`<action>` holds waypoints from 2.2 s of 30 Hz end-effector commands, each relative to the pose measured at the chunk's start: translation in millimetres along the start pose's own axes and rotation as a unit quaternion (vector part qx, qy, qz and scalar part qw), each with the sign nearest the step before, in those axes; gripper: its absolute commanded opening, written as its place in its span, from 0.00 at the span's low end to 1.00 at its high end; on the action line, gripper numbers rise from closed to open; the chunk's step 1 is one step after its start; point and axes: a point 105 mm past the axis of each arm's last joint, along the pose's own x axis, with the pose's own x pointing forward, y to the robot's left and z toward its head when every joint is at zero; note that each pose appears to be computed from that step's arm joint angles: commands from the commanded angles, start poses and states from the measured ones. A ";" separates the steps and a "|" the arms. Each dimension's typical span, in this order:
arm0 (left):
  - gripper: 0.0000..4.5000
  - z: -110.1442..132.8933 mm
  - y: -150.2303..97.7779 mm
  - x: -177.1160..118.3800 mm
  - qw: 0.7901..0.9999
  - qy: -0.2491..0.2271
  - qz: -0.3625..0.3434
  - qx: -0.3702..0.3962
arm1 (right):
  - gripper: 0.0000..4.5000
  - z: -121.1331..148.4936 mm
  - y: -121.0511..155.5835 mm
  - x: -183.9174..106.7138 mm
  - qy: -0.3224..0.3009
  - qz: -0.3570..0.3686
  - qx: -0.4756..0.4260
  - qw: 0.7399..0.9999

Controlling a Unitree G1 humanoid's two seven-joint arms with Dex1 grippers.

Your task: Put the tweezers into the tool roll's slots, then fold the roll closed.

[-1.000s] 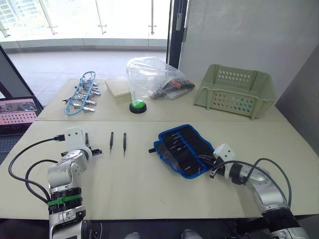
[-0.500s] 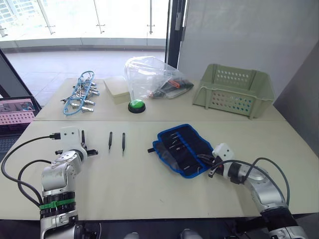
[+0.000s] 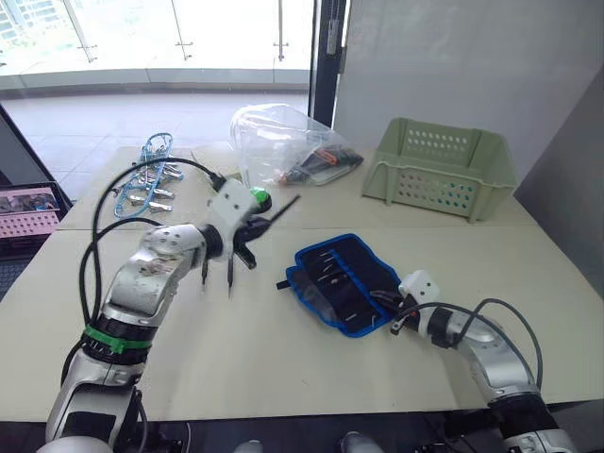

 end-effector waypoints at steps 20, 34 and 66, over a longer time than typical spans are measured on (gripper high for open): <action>0.00 -13.1 -65.3 60.3 0.977 0.123 -0.172 0.017 | 0.00 -36.1 29.7 -2.6 0.065 0.006 0.047 0.997; 0.00 -21.9 -70.1 66.1 0.972 0.150 -0.179 0.029 | 0.00 -39.0 34.1 -5.6 0.068 0.003 0.049 0.996; 0.18 7.5 -85.5 143.0 0.985 0.069 -0.155 0.009 | 0.00 -42.6 38.8 2.0 0.074 0.017 0.046 0.996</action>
